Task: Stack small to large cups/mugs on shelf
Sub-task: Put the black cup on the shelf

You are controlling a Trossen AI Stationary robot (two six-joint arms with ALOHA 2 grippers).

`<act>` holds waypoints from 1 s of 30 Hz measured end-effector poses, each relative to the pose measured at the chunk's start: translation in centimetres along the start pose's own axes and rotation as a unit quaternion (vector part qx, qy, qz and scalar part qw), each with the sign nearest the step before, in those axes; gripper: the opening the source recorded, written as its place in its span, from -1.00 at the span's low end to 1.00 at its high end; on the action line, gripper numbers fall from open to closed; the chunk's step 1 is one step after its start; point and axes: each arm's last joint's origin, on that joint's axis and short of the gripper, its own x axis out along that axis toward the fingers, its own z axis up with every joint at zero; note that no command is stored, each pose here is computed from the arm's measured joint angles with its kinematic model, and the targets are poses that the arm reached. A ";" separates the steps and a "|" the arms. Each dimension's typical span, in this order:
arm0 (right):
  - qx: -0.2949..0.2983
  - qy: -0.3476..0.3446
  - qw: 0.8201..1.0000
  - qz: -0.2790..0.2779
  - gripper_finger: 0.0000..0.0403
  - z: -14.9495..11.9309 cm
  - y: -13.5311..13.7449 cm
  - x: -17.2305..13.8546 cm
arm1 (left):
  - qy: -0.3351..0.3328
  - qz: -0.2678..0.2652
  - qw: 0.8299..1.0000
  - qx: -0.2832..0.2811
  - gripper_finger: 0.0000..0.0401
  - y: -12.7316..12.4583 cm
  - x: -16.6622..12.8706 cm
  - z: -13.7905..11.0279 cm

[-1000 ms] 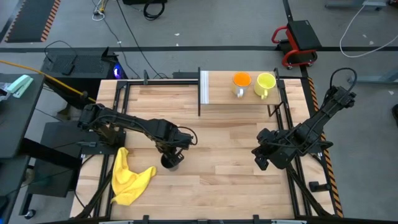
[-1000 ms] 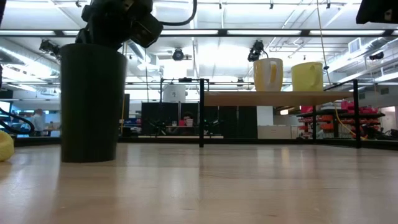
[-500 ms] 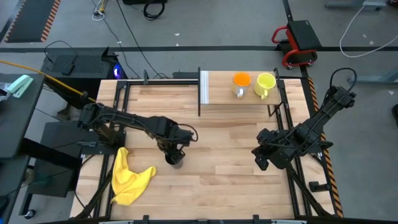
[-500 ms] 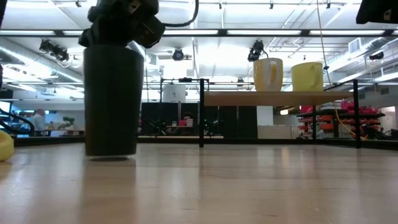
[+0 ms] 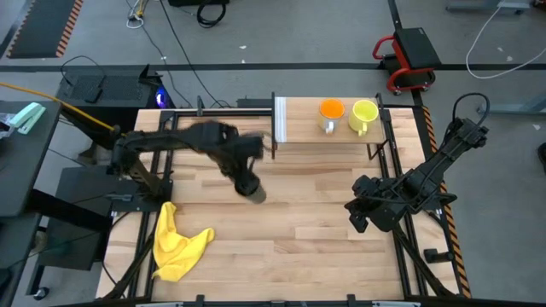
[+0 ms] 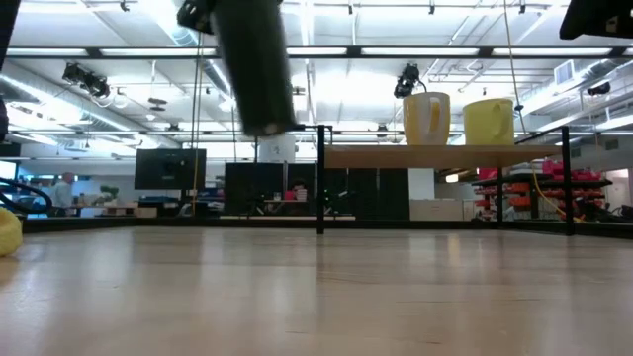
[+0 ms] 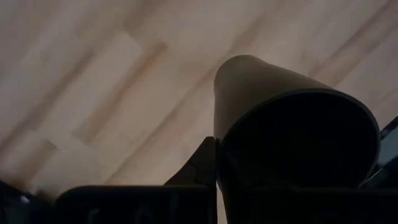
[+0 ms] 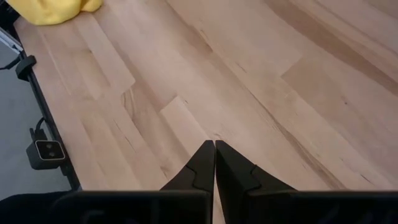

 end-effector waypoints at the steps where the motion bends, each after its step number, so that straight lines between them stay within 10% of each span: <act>1: 0.000 -0.001 1.000 0.000 -0.90 0.0 0.0 0.0 | -0.011 -0.002 1.000 -0.002 -0.96 0.4 -0.9 0.5; 13: 0.013 -0.008 1.000 -0.009 -0.90 0.0 -0.2 0.0 | -0.136 -0.036 0.990 0.001 -0.96 3.9 -7.8 6.7; 30: 0.080 -0.071 0.992 -0.073 -0.98 1.1 -3.9 -2.1 | -0.184 -0.044 0.982 0.008 -0.96 5.4 -4.8 12.4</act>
